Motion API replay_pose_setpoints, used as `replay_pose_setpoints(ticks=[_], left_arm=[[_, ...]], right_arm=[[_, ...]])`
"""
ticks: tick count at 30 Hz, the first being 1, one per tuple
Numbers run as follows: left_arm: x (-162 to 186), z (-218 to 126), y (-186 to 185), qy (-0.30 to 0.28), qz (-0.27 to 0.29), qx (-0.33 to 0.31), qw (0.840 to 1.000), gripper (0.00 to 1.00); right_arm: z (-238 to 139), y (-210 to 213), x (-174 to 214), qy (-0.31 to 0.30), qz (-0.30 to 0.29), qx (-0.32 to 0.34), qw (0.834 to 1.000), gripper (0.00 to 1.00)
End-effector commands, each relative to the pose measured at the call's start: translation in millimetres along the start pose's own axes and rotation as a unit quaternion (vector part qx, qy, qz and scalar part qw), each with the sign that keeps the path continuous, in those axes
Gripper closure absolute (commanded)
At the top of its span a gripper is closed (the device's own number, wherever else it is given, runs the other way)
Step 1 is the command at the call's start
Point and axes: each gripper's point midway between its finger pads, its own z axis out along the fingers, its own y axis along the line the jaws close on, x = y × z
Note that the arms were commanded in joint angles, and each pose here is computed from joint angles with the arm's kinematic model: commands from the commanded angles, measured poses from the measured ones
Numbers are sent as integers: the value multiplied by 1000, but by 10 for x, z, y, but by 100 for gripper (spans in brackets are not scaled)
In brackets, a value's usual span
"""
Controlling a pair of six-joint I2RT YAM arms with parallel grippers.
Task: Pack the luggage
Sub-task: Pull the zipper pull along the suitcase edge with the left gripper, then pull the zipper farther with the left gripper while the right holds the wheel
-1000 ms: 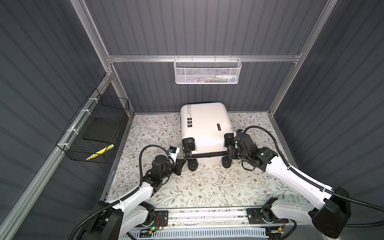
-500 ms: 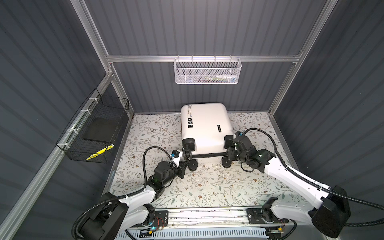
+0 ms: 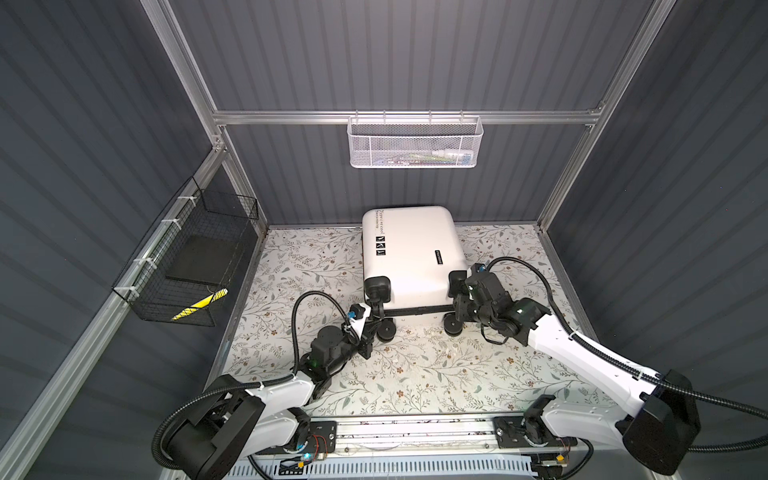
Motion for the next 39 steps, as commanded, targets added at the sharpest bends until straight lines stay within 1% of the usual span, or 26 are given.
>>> replay_pose_setpoints(ticks=[1,6,8,12,16,23,31,39], left_arm=[[-531,44,-388,-76,60,71,993,100],[-559,75,-458,-66,75,75,992,100],[-562,83,-477,-63,77,77,992,100],[-552,118,-508,-56,81,82,992,100],[-548,144,-572,-51,88,89,991,100],[-583,221,-684,-43,103,101,989,100],[-618,319,-823,-41,111,115,986,100],[-646,457,-990,-36,119,134,983,100]], right_arm=[[7,169,-38,1,6,-35,999,94],[-181,246,-262,-28,-1,-45,999,94],[-204,253,-297,-31,-3,-45,999,95],[-94,261,-186,-9,-3,-46,999,96],[-40,260,-115,-5,6,-51,999,97],[-43,267,-106,-3,6,-54,999,97],[-145,339,-236,-18,2,-65,998,99],[-79,347,-165,-10,13,-71,997,100]])
